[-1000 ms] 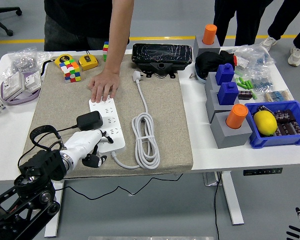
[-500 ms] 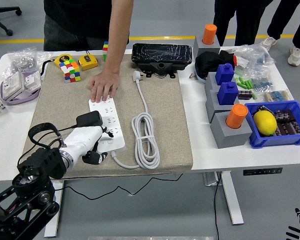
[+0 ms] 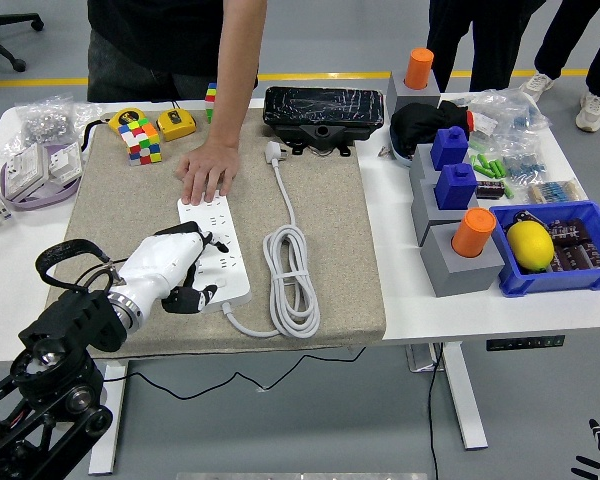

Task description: Pick up the plug,place it near the board,insert it into the board,press the button

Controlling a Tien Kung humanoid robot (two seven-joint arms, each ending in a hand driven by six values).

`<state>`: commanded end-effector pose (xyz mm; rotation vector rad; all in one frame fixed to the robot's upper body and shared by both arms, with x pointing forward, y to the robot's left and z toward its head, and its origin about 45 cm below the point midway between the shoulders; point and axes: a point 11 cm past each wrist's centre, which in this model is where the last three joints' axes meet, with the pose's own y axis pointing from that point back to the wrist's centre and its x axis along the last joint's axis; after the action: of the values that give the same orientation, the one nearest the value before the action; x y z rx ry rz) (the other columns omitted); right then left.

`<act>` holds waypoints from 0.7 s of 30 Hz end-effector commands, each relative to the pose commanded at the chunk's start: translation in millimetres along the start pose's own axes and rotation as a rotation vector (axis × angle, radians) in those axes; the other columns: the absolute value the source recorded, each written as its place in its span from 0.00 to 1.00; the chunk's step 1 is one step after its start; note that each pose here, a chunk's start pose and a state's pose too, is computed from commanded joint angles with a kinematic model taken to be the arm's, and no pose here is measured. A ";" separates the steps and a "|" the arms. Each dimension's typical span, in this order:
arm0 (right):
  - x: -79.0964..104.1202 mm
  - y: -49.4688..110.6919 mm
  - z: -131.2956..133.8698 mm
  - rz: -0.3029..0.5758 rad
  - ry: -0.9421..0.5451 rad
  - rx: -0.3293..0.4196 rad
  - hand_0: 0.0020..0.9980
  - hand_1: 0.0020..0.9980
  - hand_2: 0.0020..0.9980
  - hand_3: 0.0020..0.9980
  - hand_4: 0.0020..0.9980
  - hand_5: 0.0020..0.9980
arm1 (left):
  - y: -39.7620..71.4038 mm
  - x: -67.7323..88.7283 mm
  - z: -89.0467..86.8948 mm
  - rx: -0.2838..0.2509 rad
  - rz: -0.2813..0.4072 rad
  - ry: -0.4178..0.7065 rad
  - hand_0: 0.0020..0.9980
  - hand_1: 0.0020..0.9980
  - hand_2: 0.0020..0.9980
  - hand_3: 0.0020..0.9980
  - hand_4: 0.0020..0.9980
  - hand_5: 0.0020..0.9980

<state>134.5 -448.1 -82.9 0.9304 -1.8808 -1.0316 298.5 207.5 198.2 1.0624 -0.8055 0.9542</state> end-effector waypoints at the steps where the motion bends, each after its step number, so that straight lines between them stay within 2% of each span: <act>1: -0.1 0.0 0.0 0.000 0.000 0.000 0.75 0.63 0.61 0.64 1.00 1.00 | 0.1 -0.4 -0.2 0.001 -0.001 0.000 0.16 0.03 0.13 0.71 0.68 0.00; 10: 0.7 0.0 -1.5 0.001 -0.001 0.002 0.75 0.63 0.61 0.64 1.00 1.00 | -0.9 -3.8 3.9 -0.021 -0.029 0.019 0.16 0.03 0.13 0.70 0.67 0.00; 21: -0.6 0.1 -2.7 -0.001 -0.003 0.005 0.75 0.63 0.61 0.64 1.00 1.00 | -7.8 -9.1 -7.8 0.010 -0.042 0.040 0.16 0.03 0.13 0.70 0.67 0.00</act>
<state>137.1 -448.4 -82.0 0.9338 -1.8861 -1.0299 302.9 211.2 185.1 1.0616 -0.7435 0.9415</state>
